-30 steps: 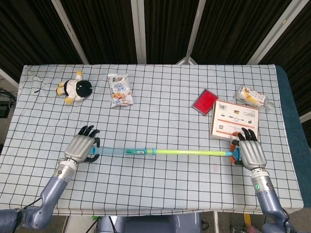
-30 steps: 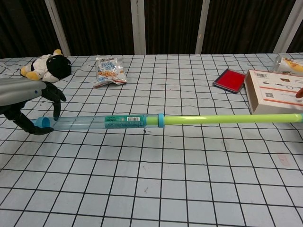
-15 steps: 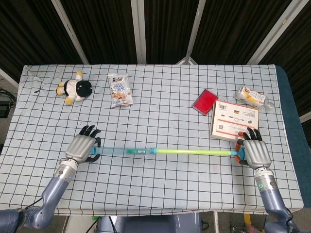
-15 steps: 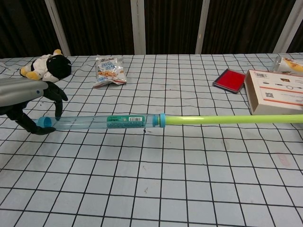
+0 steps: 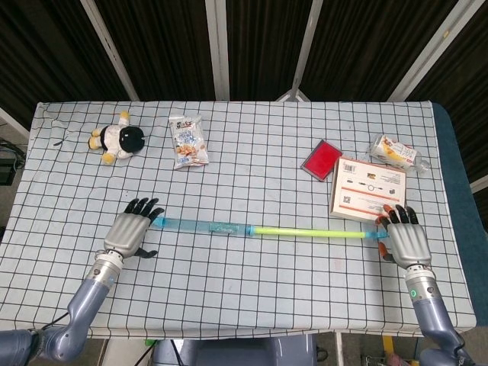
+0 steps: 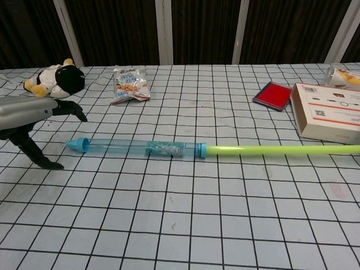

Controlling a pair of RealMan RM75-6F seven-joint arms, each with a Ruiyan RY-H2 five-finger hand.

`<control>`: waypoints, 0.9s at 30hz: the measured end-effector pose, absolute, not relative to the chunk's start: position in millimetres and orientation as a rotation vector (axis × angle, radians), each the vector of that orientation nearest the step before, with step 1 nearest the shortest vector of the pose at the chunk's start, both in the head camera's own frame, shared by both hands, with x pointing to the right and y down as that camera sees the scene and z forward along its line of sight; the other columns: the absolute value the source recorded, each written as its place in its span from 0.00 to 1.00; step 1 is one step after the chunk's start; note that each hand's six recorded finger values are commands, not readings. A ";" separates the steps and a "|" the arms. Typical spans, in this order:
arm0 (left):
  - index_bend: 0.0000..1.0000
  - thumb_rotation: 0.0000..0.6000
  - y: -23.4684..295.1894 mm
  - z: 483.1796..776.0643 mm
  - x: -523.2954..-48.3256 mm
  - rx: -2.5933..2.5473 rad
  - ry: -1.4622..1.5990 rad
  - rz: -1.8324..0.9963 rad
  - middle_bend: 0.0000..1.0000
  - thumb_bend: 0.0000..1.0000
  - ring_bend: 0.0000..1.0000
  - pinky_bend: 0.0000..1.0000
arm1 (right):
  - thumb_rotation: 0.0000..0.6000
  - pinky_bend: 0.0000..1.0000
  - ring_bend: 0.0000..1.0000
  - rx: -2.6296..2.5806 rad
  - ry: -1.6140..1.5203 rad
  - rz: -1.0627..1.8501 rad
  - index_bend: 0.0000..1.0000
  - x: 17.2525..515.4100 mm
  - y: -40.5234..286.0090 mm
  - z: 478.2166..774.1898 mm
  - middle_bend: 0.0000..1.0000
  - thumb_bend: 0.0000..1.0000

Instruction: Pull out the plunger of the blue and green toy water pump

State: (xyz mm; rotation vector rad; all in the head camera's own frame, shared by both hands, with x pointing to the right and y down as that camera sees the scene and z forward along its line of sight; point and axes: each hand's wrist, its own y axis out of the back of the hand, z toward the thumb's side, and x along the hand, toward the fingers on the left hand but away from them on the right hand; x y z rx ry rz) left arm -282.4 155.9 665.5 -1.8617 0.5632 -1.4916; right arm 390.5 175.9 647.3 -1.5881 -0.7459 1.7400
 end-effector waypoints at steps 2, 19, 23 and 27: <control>0.15 1.00 157.6 664.5 -283.8 -1.866 0.563 -1.493 0.02 0.18 0.00 0.00 | 1.00 0.00 0.00 -1.580 -0.746 1.756 0.00 391.5 177.3 645.9 0.00 0.44; 0.05 1.00 186.3 603.1 -354.6 -1.844 0.845 -1.433 0.00 0.17 0.00 0.00 | 1.00 0.00 0.00 -1.612 -0.977 1.558 0.00 380.9 187.2 592.8 0.00 0.33; 0.02 1.00 201.0 577.2 -379.1 -1.796 0.945 -1.396 0.00 0.17 0.00 0.00 | 1.00 0.00 0.00 -1.593 -0.968 1.512 0.00 380.7 201.1 579.2 0.00 0.33; 0.01 1.00 223.9 552.7 -405.2 -1.733 1.030 -1.349 0.00 0.17 0.00 0.00 | 1.00 0.00 0.00 -1.558 -0.974 1.486 0.00 386.7 216.8 565.4 0.00 0.33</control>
